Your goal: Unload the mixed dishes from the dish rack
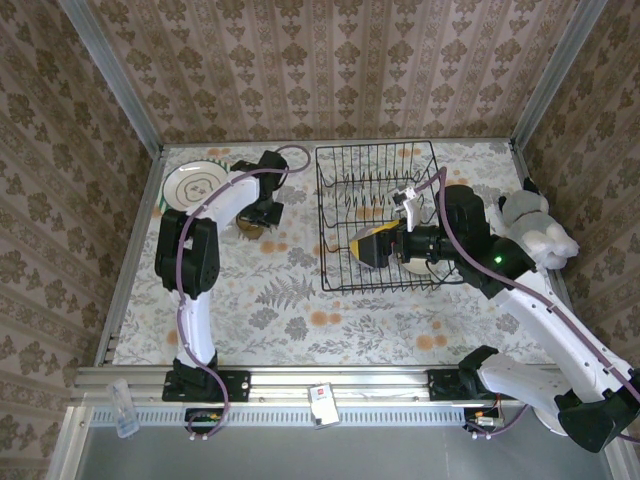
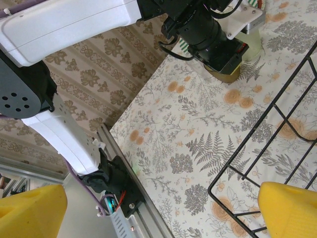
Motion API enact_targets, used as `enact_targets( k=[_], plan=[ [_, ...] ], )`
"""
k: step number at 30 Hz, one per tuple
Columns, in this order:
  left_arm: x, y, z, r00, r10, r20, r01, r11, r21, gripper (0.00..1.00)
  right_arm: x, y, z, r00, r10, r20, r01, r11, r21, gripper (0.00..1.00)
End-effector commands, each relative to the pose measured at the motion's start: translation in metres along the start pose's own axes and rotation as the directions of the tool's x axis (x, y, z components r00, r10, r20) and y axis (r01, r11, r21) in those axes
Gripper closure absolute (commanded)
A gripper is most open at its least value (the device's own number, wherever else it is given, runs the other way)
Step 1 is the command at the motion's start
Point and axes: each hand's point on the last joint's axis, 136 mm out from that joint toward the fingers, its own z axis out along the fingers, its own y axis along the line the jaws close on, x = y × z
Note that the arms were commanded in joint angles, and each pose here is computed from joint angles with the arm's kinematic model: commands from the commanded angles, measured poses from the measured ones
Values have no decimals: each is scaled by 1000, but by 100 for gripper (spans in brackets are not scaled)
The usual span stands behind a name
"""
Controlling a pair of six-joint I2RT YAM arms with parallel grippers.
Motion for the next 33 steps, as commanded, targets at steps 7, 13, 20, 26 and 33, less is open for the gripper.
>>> enact_targets(
  k=[7, 13, 20, 26, 33],
  plan=[
    [-14, -2, 4, 1000, 3, 12, -3, 1000, -1, 94, 3, -3, 4, 1000, -3, -6, 3, 1000, 4, 0],
    [-15, 0, 0, 1000, -1, 18, 1, 1000, -8, 85, 3, -5, 4, 1000, -6, -4, 6, 1000, 16, 0],
    [-12, 4, -12, 999, -9, 31, 9, 1000, -9, 71, 2, -7, 5, 1000, -9, -1, 9, 1000, 18, 0],
    [-9, 6, -32, 998, -14, 64, 13, 1000, 6, 59, 1, -7, 5, 1000, -14, 4, 13, 1000, 22, 0],
    [-8, 11, -73, 990, -25, 136, 21, 999, 33, 46, 0, -10, 5, 1000, -16, 13, 15, 999, 40, 0]
  ],
)
